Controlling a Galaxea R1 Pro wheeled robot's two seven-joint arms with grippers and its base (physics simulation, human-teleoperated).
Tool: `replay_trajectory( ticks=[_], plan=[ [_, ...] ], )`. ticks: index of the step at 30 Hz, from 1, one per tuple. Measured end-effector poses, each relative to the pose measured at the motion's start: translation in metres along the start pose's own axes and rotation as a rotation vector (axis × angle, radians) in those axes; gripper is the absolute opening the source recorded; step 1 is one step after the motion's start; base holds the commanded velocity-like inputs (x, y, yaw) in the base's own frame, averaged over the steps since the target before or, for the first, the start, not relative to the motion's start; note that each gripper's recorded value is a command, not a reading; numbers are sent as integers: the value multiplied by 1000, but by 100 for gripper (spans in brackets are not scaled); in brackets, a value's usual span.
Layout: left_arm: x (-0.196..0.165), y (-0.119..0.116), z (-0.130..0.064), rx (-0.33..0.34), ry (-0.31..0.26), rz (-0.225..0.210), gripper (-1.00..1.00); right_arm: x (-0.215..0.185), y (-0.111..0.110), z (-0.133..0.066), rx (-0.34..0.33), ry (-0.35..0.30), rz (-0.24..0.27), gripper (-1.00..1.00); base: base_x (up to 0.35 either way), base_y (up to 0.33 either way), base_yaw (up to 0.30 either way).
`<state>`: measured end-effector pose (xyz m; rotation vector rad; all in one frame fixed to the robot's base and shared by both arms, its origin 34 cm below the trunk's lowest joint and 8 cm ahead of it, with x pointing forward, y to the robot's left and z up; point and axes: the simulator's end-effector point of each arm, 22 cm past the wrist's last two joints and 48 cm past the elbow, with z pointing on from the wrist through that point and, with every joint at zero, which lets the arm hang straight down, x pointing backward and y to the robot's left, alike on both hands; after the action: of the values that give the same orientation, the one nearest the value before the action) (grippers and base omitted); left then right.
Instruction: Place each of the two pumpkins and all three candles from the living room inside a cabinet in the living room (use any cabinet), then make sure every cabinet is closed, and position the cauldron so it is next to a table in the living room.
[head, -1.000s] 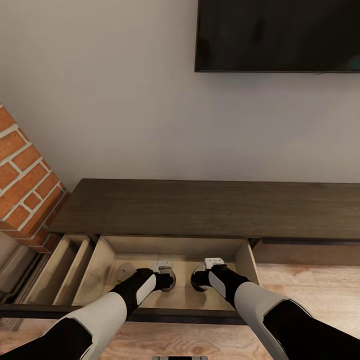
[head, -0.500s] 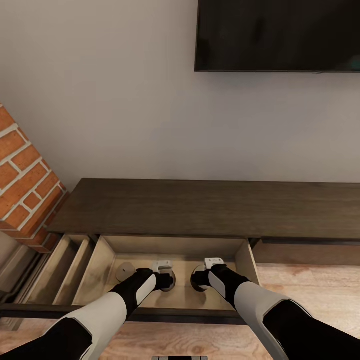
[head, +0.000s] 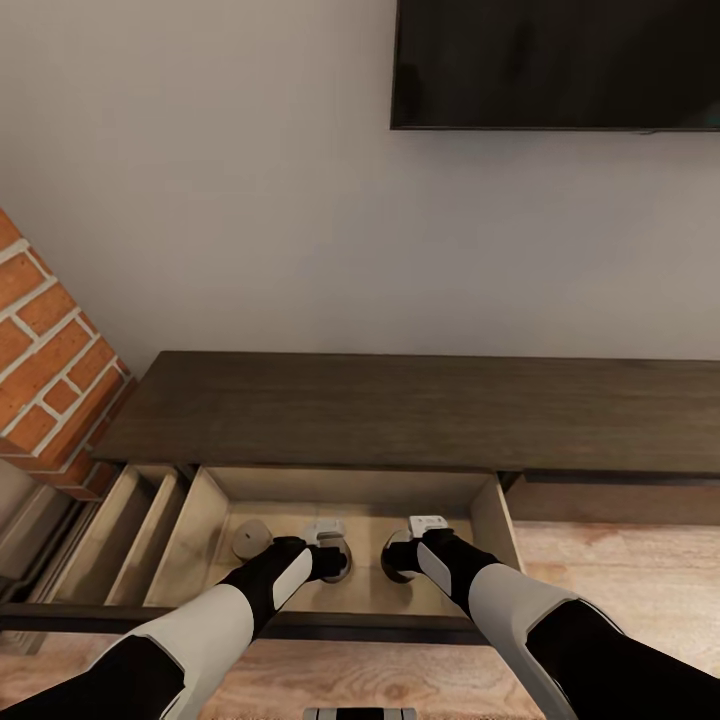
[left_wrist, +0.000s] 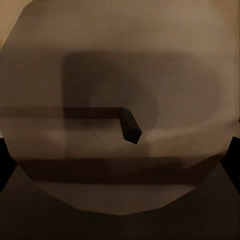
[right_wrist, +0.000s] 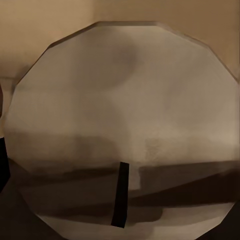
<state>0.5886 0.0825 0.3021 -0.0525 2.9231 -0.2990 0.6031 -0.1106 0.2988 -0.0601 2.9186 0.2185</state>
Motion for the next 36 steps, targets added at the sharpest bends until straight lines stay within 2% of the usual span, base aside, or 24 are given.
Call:
replay_trajectory(
  ticks=[11,12,36],
  plan=[
    [1,0,1,0,2,0,-100,1,0,1,-1,2,0,-100,0,0,0],
    [1,0,1,0,2,0,-100,1,0,1,-1,2,0,100,0,0,0],
    [1,-1,0,3,3,0,-100,1,0,1,-1,3,0,100,0,0,0]
  ],
)
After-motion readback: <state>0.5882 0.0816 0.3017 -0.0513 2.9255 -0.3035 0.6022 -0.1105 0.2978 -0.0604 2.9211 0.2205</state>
